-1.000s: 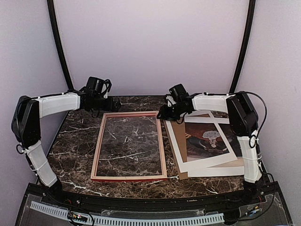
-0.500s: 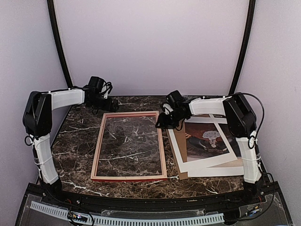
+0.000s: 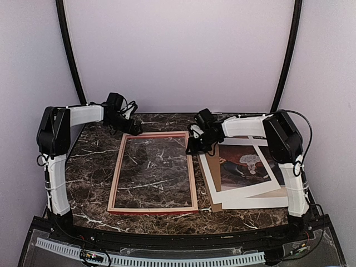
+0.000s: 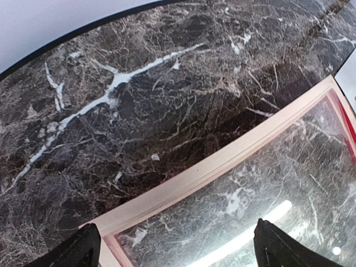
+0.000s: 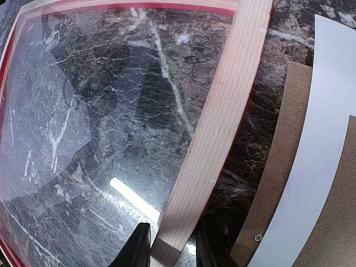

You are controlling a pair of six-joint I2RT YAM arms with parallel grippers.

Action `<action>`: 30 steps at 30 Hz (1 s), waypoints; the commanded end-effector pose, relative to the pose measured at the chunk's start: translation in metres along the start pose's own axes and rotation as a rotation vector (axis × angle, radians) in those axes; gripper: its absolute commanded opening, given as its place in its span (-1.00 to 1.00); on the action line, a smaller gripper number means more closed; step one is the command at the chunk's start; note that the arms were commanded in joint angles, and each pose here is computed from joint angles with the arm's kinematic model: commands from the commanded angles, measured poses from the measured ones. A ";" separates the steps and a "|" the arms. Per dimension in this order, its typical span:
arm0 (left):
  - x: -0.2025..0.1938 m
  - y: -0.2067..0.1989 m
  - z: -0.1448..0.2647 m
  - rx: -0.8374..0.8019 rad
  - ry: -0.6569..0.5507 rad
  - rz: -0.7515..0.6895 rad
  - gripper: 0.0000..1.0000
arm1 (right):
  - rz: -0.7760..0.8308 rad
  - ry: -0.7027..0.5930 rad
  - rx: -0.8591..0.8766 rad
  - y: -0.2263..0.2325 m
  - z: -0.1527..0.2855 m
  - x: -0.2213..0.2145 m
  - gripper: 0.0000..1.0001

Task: Put the photo into the frame
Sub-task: Adjust the frame body at the center of the board.

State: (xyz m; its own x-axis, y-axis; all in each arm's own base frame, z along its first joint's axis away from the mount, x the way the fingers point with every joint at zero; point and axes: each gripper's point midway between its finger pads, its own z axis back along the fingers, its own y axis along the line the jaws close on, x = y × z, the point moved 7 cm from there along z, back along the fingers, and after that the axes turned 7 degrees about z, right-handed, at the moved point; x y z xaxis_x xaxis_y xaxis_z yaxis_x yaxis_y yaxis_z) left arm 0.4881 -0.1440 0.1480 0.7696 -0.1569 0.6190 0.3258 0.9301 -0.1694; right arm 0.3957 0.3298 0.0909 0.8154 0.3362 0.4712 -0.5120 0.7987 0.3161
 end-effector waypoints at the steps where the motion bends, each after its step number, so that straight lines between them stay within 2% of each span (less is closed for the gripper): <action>1: 0.000 -0.004 0.000 -0.109 0.033 -0.092 0.98 | 0.057 0.052 -0.070 -0.006 -0.004 -0.007 -0.52; 6: 0.001 -0.005 -0.004 -0.130 0.038 -0.167 0.98 | 0.088 0.059 -0.044 -0.012 -0.007 -0.001 -0.72; 10: 0.003 -0.006 -0.003 -0.136 0.030 -0.237 0.98 | 0.132 0.066 0.011 -0.012 -0.009 0.004 -0.79; 17: -0.011 -0.011 -0.010 -0.222 0.105 -0.287 0.98 | 0.163 0.069 0.145 -0.007 -0.014 0.009 -0.84; 30: -0.035 -0.011 -0.036 -0.323 0.228 -0.339 0.97 | 0.199 0.070 0.175 -0.003 -0.015 0.012 -0.84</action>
State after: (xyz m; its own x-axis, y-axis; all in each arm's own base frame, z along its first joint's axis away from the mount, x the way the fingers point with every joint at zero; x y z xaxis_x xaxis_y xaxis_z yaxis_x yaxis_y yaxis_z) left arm 0.4840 -0.1577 0.1051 0.6847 -0.4938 0.5361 0.6672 0.7207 -0.1883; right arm 0.4157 0.3366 0.0934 0.7197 0.4767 0.5047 -0.6743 0.6530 0.3449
